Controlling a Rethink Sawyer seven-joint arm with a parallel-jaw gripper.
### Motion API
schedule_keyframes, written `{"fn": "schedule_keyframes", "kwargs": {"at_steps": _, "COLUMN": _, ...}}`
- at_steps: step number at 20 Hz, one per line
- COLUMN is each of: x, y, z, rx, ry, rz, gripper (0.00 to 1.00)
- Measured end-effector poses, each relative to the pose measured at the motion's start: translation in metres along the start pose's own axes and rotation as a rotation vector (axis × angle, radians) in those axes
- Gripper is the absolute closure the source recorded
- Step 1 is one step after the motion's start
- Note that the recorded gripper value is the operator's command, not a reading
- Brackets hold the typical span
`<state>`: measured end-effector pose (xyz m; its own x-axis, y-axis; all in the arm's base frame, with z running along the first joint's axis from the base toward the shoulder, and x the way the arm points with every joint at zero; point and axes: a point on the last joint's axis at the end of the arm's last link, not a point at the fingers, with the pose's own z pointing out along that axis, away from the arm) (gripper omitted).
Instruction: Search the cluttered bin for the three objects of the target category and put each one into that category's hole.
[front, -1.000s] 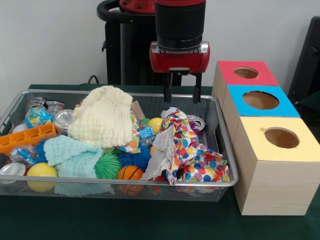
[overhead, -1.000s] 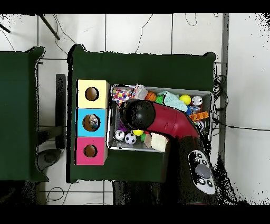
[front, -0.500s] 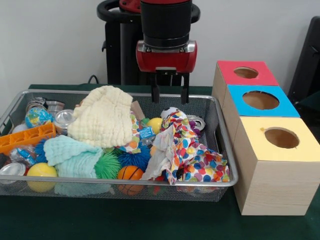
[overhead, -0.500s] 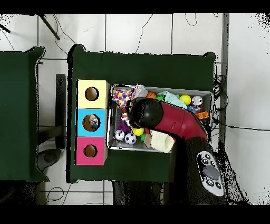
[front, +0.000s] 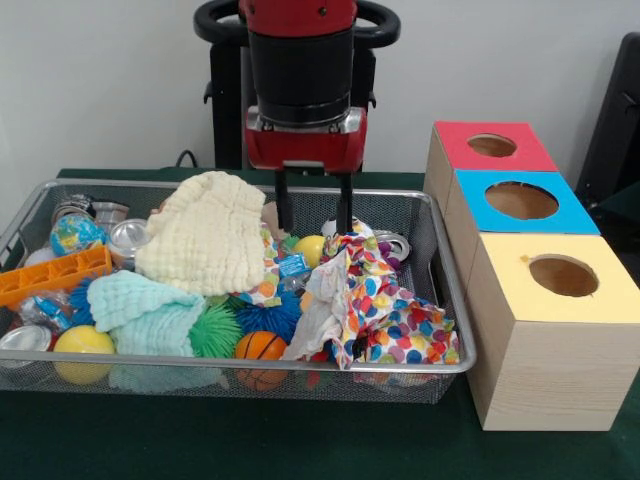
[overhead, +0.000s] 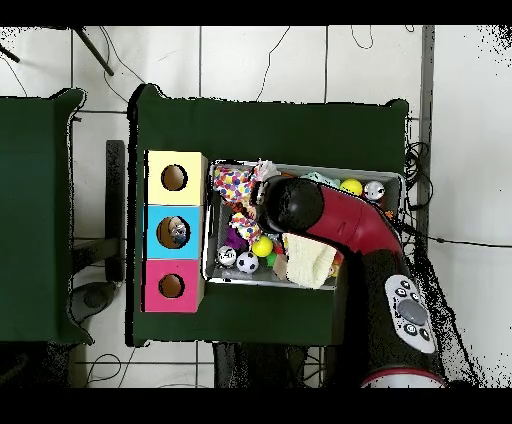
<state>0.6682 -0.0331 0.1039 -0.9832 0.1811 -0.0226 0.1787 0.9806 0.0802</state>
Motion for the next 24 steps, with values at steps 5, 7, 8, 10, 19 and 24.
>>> {"fn": "schedule_keyframes", "kwargs": {"at_steps": 5, "x": 0.007, "y": -0.012, "z": 0.027, "rx": 0.01, "ry": 0.03, "rz": -0.012, "gripper": 0.0}}
{"fn": "schedule_keyframes", "kwargs": {"at_steps": 7, "x": 0.01, "y": -0.015, "z": 0.036, "rx": 0.016, "ry": 0.038, "rz": -0.02, "gripper": 0.0}}
{"fn": "schedule_keyframes", "kwargs": {"at_steps": 8, "x": 0.012, "y": -0.016, "z": 0.04, "rx": 0.017, "ry": 0.041, "rz": -0.023, "gripper": 0.0}}
{"fn": "schedule_keyframes", "kwargs": {"at_steps": 10, "x": 0.016, "y": -0.019, "z": 0.051, "rx": 0.018, "ry": 0.05, "rz": -0.03, "gripper": 0.0}}
{"fn": "schedule_keyframes", "kwargs": {"at_steps": 19, "x": 0.024, "y": -0.019, "z": 0.073, "rx": -0.008, "ry": 0.079, "rz": -0.039, "gripper": 0.0}}
{"fn": "schedule_keyframes", "kwargs": {"at_steps": 24, "x": 0.025, "y": -0.021, "z": 0.076, "rx": -0.014, "ry": 0.082, "rz": -0.038, "gripper": 0.0}}
